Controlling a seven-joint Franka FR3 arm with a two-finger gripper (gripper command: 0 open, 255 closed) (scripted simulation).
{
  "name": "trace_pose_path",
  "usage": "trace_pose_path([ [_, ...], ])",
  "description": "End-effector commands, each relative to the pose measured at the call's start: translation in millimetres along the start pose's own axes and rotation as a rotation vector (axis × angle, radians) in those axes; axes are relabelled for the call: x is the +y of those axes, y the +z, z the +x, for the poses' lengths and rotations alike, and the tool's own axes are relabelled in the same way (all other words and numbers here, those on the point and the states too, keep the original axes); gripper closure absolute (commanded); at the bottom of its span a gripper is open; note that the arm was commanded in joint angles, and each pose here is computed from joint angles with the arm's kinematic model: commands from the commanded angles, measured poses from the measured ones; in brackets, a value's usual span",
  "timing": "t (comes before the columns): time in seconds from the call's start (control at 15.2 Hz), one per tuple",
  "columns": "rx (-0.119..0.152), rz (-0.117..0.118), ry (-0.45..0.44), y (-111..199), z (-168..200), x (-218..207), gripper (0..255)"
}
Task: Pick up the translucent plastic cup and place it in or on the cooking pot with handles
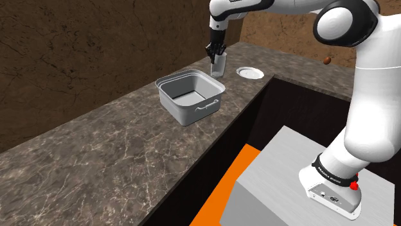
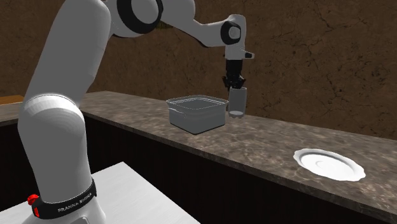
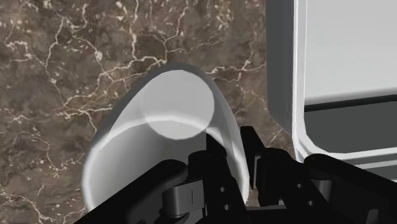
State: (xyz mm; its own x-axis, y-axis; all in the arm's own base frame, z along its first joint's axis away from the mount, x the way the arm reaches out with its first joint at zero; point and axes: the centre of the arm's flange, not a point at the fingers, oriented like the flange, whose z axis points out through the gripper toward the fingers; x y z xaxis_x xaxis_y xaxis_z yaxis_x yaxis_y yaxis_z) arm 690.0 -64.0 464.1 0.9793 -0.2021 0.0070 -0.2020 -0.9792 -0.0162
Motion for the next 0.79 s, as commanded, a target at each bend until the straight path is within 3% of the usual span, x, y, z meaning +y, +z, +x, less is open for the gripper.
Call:
trace_pose_path([
  [0.0,0.000,0.000,0.000,-10,1,1,255],
  [0.73,0.000,0.000,0.000,-68,2,0,255],
])
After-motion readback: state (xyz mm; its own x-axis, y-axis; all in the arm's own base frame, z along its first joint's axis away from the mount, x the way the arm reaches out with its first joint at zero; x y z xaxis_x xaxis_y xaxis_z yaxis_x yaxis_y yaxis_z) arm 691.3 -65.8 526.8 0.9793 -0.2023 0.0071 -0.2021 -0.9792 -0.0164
